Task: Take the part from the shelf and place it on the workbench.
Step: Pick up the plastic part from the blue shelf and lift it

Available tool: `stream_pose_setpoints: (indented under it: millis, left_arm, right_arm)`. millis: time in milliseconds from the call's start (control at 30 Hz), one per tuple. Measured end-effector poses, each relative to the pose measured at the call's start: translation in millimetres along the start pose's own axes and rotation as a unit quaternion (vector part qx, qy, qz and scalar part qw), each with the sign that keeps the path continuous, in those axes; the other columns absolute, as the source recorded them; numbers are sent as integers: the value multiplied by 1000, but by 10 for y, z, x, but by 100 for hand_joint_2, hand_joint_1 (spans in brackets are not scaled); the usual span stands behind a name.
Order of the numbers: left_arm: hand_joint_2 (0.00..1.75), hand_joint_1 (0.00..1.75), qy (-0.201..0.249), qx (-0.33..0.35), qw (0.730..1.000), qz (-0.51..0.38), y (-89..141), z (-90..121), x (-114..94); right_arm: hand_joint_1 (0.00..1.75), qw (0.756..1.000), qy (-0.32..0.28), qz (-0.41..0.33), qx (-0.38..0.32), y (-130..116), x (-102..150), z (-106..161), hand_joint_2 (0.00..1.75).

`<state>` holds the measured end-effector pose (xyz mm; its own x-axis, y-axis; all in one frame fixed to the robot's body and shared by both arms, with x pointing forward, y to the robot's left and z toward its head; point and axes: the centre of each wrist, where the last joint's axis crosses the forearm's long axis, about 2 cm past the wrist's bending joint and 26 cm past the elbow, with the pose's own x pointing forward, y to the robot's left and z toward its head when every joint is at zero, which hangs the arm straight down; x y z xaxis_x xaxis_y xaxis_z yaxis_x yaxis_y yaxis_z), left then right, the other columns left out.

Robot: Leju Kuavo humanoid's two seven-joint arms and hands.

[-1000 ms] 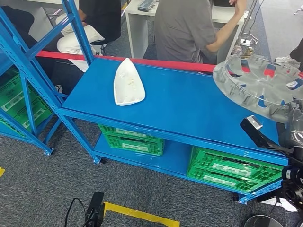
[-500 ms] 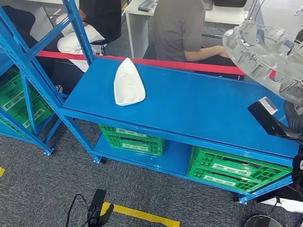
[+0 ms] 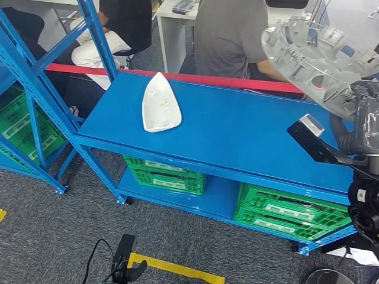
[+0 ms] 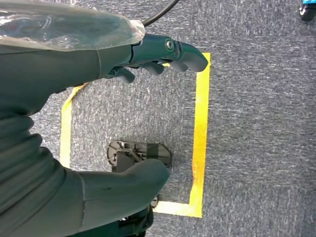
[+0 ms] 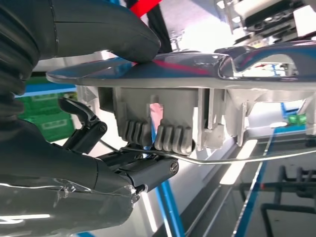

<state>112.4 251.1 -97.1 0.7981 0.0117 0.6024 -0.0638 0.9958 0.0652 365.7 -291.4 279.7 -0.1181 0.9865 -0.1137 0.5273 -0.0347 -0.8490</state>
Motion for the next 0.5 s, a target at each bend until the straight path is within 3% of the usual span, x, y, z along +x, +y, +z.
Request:
stream_pose_setpoints:
  millis: [500]
  left_arm:
    - [175, 0, -2, 0, 1000, 0, -1, -8, 19]
  right_arm:
    - [175, 1000, -26, -10, 9, 71, 221, -67, 175]
